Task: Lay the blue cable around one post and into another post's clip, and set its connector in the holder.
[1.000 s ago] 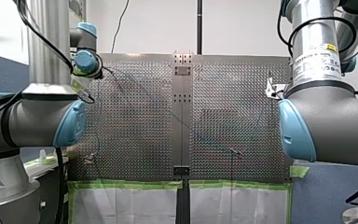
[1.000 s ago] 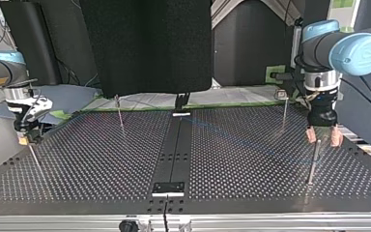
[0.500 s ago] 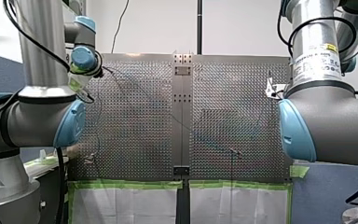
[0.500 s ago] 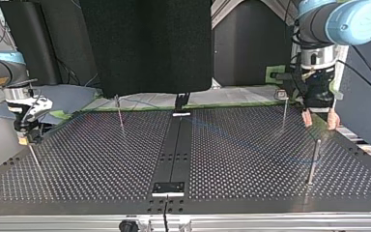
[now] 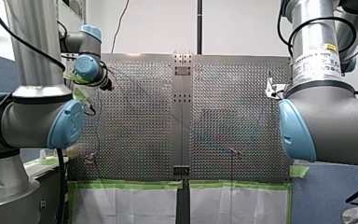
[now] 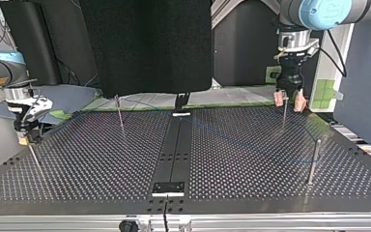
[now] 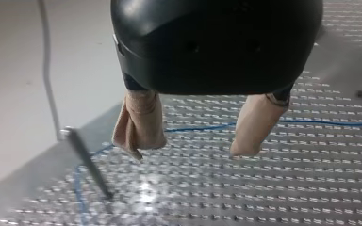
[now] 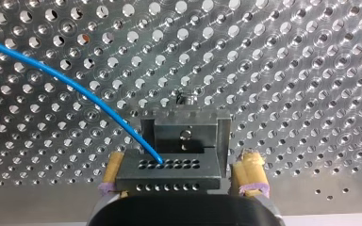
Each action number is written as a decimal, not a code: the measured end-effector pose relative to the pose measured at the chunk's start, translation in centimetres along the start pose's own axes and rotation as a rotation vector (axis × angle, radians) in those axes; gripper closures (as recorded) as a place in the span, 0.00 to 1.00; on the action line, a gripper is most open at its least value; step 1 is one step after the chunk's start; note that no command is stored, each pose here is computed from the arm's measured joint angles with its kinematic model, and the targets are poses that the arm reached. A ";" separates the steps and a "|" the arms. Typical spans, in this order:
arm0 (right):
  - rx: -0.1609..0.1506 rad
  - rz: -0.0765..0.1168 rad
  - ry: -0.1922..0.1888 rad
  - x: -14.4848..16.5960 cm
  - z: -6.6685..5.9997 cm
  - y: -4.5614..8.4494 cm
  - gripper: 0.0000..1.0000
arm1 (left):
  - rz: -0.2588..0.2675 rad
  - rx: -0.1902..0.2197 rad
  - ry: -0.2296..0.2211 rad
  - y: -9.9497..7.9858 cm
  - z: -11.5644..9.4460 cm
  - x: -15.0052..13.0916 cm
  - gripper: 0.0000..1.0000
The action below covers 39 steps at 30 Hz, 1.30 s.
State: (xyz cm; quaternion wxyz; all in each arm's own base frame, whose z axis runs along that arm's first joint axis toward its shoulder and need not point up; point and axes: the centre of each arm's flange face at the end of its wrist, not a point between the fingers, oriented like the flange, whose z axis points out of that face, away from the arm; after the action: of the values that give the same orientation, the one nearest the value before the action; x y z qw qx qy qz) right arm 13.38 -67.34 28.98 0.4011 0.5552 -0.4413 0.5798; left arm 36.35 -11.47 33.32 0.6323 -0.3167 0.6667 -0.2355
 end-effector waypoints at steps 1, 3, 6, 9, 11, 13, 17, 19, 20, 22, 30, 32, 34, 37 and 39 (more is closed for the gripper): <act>0.000 0.000 0.000 0.0 0.0 0.0 0.00 | 0.007 -0.002 0.007 0.2 0.0 0.5 0.02; 0.000 0.000 0.000 0.0 0.0 0.0 0.00 | 0.026 -0.011 0.021 0.7 -0.2 1.6 0.02; 0.000 0.000 0.000 0.0 0.0 0.0 0.00 | 0.057 -0.027 0.041 1.6 -0.4 3.4 0.02; 0.000 0.000 0.000 0.0 0.0 0.0 0.00 | 0.093 -0.046 0.061 2.6 -0.9 5.3 0.02; 0.000 0.000 0.000 0.0 0.0 0.0 0.00 | 0.119 -0.058 0.075 3.3 -1.2 6.6 0.02; 0.000 0.000 0.000 0.0 0.0 0.0 0.00 | 0.140 -0.068 0.087 3.9 -1.6 7.6 0.02; 0.000 0.000 0.000 0.0 0.0 0.0 0.00 | 0.192 -0.083 0.107 4.9 -2.2 9.8 0.02; 0.000 0.000 0.000 0.0 0.0 0.0 0.00 | 0.214 -0.085 0.110 5.0 -2.3 10.5 0.02; 0.000 0.000 0.000 0.0 0.0 0.0 0.00 | 0.227 -0.085 0.111 5.1 -2.3 10.9 0.02; 0.000 0.000 0.000 0.0 0.0 0.0 0.00 | 0.245 -0.084 0.111 5.2 -2.3 11.5 0.02; 0.000 0.000 0.000 0.0 0.0 0.0 0.00 | 0.338 -0.075 0.114 5.3 -2.5 14.5 0.02; 0.000 0.000 0.000 0.0 0.0 0.0 0.00 | 0.362 -0.065 0.121 5.4 -2.6 15.4 0.02; 0.000 0.000 0.000 0.0 0.0 0.0 0.00 | 0.381 -0.055 0.129 5.4 -2.8 16.2 0.02; 0.000 0.000 0.000 0.0 0.0 0.0 0.00 | 0.410 -0.044 0.137 5.4 -3.0 17.2 0.02; 0.000 0.000 0.000 0.0 0.0 0.0 0.00 | 0.431 -0.037 0.140 5.5 -3.1 18.0 0.02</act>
State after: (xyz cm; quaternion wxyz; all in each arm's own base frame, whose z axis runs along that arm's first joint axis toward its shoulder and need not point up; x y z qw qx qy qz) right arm 13.38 -67.34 28.98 0.4011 0.5552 -0.4413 0.5798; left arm 32.56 -20.92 17.20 0.6143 -0.1611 0.7654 -0.1040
